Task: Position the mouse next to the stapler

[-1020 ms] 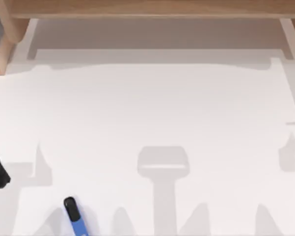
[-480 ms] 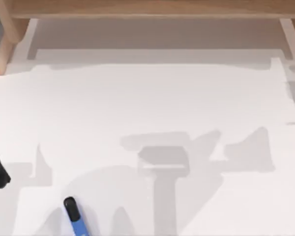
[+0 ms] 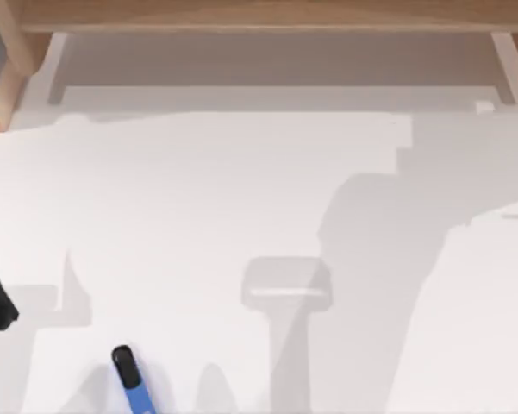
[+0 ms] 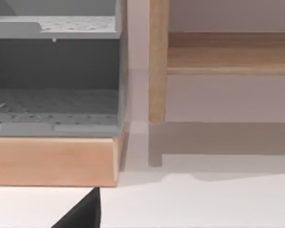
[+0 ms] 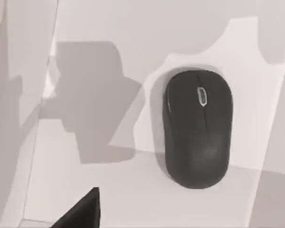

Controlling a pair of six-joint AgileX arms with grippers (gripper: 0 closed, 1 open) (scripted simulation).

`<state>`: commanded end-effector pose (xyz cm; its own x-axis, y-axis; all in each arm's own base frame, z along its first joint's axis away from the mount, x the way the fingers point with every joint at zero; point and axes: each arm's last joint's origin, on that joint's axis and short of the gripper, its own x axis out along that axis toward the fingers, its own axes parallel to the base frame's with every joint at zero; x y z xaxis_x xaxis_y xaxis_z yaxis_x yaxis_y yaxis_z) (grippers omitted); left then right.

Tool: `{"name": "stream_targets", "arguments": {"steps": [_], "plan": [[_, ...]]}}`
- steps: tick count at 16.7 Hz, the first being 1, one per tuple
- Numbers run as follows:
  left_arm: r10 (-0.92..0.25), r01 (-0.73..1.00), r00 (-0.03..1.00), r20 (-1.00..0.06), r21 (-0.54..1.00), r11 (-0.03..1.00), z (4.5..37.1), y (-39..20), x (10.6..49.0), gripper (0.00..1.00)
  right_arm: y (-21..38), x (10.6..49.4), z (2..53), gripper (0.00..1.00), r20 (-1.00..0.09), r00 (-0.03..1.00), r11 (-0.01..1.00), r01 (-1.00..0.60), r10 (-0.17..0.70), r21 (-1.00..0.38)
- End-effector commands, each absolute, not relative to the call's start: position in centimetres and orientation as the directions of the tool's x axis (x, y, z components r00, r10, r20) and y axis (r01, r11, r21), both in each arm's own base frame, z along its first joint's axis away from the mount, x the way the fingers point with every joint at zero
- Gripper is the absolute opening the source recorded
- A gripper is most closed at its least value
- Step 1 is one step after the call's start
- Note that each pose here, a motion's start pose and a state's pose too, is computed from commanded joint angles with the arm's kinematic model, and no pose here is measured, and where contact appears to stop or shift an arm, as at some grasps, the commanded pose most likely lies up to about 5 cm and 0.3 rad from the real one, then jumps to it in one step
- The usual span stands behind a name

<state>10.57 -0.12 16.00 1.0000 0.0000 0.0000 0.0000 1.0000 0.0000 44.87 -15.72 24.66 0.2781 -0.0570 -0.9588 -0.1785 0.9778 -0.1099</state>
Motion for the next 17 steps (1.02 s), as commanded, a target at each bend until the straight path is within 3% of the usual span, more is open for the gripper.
{"name": "stream_targets", "arguments": {"steps": [6,17], "plan": [[0.000,0.000,1.000,0.000,0.000,1.000,16.0,-0.1,10.6,1.00,-18.3,47.8,17.6,1.00,-0.994,0.108,0.971,-0.238,0.016,-0.010],[0.000,0.000,1.000,0.000,0.000,1.000,16.0,-0.1,10.6,1.00,-18.2,48.1,16.5,1.00,-0.995,0.096,0.969,-0.248,0.025,0.000]]}}
